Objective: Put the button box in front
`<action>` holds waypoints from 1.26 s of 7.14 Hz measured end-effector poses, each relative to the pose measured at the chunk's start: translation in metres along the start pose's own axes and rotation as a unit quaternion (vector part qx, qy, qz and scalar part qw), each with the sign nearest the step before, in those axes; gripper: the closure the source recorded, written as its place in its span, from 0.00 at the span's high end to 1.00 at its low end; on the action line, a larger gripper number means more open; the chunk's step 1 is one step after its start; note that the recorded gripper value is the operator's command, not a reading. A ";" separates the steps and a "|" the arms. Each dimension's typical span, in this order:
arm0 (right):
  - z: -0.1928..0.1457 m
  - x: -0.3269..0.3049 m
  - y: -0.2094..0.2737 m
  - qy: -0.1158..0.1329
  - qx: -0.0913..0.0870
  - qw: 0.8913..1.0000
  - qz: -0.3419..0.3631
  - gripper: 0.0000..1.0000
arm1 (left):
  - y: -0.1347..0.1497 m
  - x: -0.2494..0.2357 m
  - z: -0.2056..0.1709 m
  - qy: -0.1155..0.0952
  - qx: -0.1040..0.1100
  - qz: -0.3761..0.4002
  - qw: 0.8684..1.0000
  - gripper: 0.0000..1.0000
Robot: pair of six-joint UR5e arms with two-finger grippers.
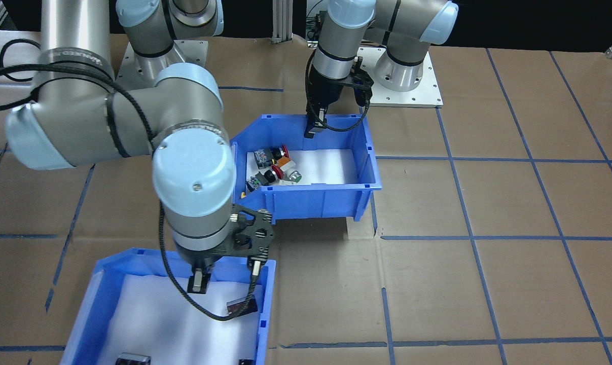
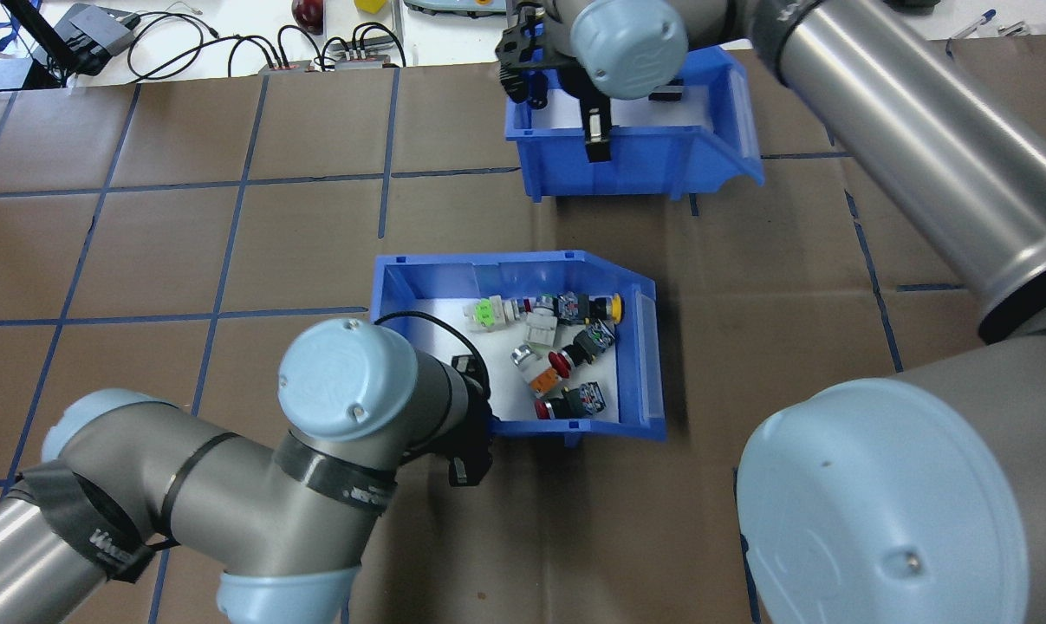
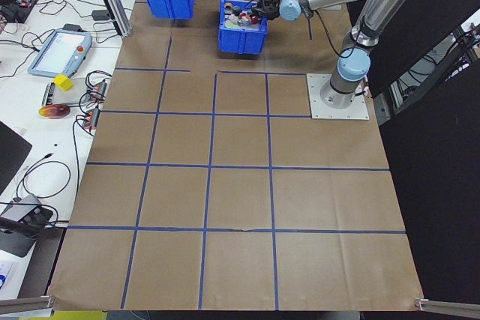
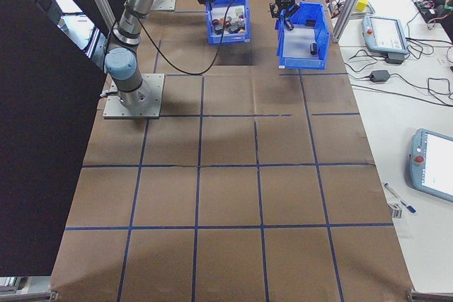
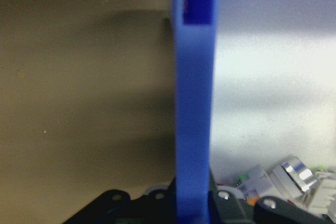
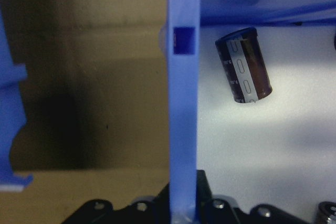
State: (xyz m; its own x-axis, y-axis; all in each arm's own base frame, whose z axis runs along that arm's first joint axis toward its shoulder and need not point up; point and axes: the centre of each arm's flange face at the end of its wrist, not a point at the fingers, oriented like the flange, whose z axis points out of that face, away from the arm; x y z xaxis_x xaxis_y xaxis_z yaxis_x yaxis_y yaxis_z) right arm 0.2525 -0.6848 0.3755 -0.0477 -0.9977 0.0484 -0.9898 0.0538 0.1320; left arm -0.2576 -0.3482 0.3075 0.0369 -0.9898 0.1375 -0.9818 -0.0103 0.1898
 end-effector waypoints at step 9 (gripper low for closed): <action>0.016 -0.129 0.246 -0.047 0.043 0.997 -0.050 0.05 | 0.033 0.232 0.068 0.008 -0.021 0.024 0.999 0.00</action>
State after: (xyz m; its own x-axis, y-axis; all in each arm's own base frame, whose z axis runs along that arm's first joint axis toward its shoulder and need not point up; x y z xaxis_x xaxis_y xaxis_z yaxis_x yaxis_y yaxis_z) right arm 0.0128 -0.5435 0.3858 0.0440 -0.9975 -0.0545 -0.9979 -0.0465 0.0460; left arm -0.2941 -0.5881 0.2793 -0.0073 -0.9867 0.1622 -0.9739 0.0438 0.2228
